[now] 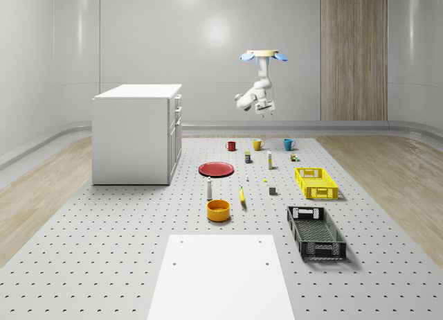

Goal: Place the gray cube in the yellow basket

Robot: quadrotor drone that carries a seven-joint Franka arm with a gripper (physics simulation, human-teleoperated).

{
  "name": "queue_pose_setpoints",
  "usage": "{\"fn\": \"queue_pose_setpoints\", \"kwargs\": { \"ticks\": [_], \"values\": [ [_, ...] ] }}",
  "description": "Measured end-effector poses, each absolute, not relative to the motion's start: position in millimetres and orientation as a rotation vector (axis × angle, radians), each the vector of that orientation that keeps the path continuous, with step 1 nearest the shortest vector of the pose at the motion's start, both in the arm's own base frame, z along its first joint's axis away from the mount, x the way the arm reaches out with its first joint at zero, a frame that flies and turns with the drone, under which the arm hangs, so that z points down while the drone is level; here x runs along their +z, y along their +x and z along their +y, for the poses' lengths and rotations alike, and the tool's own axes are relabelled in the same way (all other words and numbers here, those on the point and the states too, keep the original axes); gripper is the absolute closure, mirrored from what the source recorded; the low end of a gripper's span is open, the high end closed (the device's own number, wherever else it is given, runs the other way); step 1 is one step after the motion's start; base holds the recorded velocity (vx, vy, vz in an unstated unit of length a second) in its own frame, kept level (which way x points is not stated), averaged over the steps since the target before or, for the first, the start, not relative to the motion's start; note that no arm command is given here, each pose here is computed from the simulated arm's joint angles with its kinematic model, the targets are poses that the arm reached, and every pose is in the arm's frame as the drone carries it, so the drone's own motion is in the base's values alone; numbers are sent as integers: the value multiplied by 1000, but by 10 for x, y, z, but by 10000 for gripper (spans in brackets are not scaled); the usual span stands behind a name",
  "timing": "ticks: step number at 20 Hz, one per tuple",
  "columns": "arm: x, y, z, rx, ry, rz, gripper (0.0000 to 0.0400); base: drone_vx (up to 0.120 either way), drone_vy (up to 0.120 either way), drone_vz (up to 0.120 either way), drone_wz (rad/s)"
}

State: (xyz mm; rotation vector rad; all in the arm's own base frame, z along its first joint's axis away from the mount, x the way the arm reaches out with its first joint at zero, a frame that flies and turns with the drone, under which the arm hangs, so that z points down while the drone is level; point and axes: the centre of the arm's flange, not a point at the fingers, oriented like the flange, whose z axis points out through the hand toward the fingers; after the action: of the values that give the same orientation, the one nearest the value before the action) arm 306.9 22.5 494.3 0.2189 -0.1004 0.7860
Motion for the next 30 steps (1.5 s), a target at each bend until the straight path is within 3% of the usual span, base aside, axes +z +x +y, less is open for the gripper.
{"fn": "queue_pose_setpoints", "kwargs": {
  "ticks": [9, 30],
  "values": [
    [4911, 3068, 43, 785, 43, -22, 0, 120, -31, -120, 0],
    [4908, 3068, -1, 784, 2, -3, 0, 120, 0, 0, 0]
  ]
}}
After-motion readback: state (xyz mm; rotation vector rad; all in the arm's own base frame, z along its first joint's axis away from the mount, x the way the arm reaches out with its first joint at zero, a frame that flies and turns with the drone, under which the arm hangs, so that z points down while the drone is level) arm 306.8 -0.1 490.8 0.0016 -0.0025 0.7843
